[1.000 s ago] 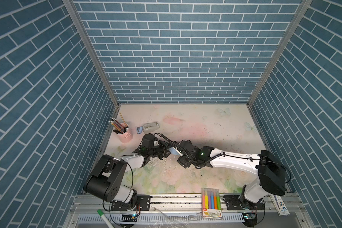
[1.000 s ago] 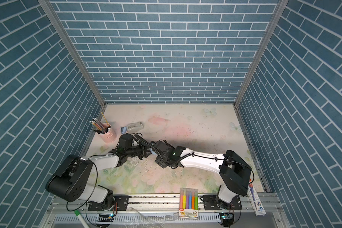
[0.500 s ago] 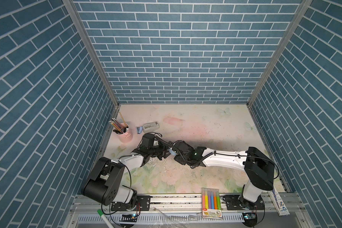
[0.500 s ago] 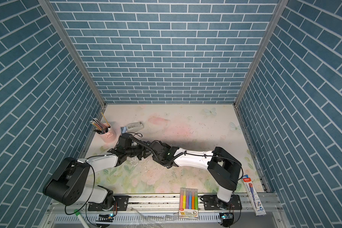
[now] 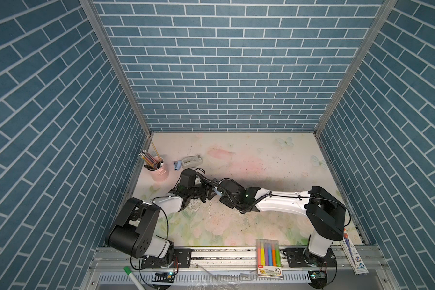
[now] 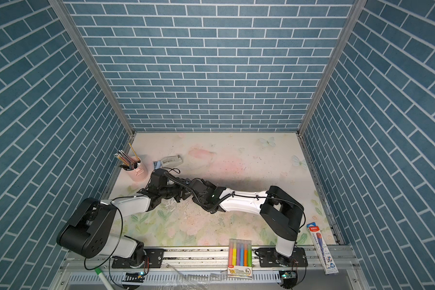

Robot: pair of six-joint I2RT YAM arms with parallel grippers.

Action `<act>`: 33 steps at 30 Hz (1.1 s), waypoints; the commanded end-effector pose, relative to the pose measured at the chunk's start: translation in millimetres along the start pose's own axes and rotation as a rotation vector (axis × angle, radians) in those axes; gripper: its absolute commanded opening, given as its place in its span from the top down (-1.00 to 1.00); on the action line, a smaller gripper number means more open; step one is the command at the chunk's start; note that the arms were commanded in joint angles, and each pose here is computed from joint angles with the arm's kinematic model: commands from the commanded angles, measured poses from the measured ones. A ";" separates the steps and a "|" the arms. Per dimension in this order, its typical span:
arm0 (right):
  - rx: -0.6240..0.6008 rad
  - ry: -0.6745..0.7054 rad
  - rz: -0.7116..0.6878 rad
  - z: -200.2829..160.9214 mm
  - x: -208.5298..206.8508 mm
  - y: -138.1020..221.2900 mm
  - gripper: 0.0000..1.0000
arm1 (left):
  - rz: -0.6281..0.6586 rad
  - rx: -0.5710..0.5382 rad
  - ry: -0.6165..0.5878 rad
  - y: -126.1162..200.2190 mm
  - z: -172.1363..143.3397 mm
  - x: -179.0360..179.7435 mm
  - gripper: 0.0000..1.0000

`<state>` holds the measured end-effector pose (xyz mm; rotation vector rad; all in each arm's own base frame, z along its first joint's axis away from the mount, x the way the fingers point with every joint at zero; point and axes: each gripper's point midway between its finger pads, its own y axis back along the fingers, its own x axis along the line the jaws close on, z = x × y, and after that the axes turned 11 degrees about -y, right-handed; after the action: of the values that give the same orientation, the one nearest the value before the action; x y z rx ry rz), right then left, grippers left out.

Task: Insert the battery into the alarm
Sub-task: Adjust the alarm at the center of the board.

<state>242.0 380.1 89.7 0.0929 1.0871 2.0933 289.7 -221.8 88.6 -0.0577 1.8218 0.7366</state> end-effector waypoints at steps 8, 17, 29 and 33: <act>-0.060 0.046 -0.061 14.4 -4.3 -7.3 -0.24 | -0.052 0.121 -0.070 -2.4 -27.4 -17.8 1.00; -0.071 0.024 -0.055 17.5 -8.0 3.3 0.41 | -0.053 0.132 -0.076 -3.4 -28.1 -20.5 1.00; -0.062 -0.011 -0.022 11.9 -5.6 8.6 0.50 | -0.081 0.143 -0.069 -8.1 -26.2 -26.2 1.00; -0.083 -0.010 -0.006 12.7 -3.7 8.5 -0.12 | -0.083 0.143 -0.071 -7.4 -27.7 -27.0 1.00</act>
<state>233.5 374.0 83.8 -0.0952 1.1964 2.1112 286.7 -229.3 81.6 -0.0230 1.8511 0.7177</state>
